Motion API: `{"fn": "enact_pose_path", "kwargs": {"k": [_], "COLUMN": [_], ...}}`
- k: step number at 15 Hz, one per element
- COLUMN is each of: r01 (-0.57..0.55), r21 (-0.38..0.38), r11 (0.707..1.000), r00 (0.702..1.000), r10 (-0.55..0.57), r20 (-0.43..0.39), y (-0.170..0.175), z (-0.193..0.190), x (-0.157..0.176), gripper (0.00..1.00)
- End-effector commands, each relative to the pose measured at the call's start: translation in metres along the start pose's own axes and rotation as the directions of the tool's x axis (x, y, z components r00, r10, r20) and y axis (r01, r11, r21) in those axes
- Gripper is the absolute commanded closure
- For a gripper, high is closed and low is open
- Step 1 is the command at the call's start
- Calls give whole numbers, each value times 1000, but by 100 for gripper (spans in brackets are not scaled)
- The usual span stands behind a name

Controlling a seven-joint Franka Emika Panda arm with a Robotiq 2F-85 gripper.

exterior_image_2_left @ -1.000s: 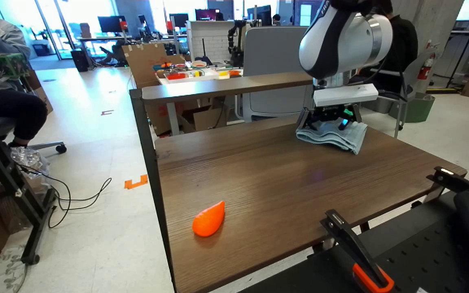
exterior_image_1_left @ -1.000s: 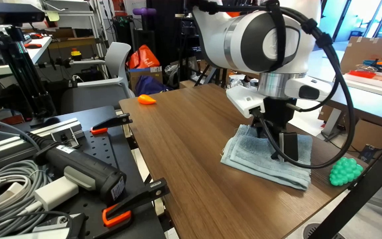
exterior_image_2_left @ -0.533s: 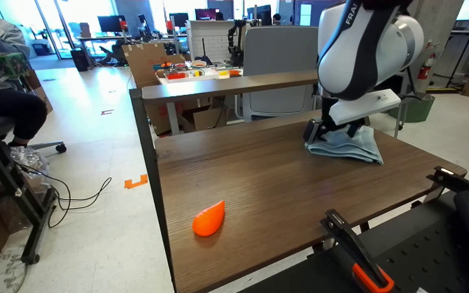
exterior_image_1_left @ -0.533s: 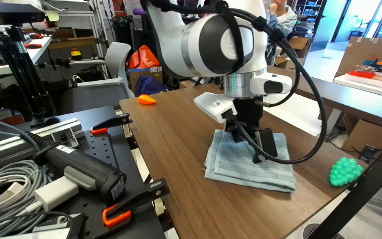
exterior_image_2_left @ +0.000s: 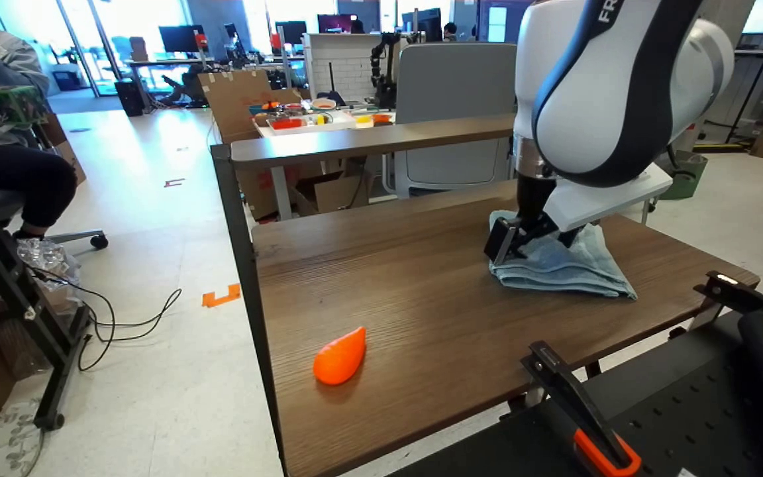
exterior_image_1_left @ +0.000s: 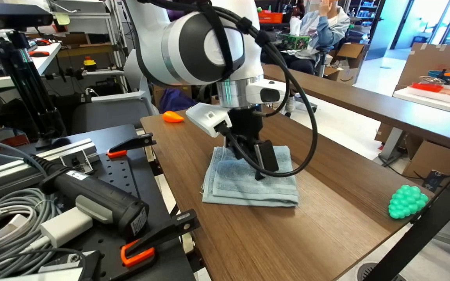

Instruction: Use the cloth to wipe

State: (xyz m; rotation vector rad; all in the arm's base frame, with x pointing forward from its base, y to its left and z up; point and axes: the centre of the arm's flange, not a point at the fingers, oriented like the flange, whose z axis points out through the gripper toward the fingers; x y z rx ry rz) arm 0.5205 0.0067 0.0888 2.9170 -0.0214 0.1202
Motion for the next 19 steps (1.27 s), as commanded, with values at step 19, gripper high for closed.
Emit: {"fn": "enact_pose_path", "kwargs": {"k": [19], "r01": [-172], "r21": [243], "r11": [955], "r00": [955], "r10": [222], "r20": [-198], "y": [70], "z": [-160], "x": [-38], "gripper": [0]}}
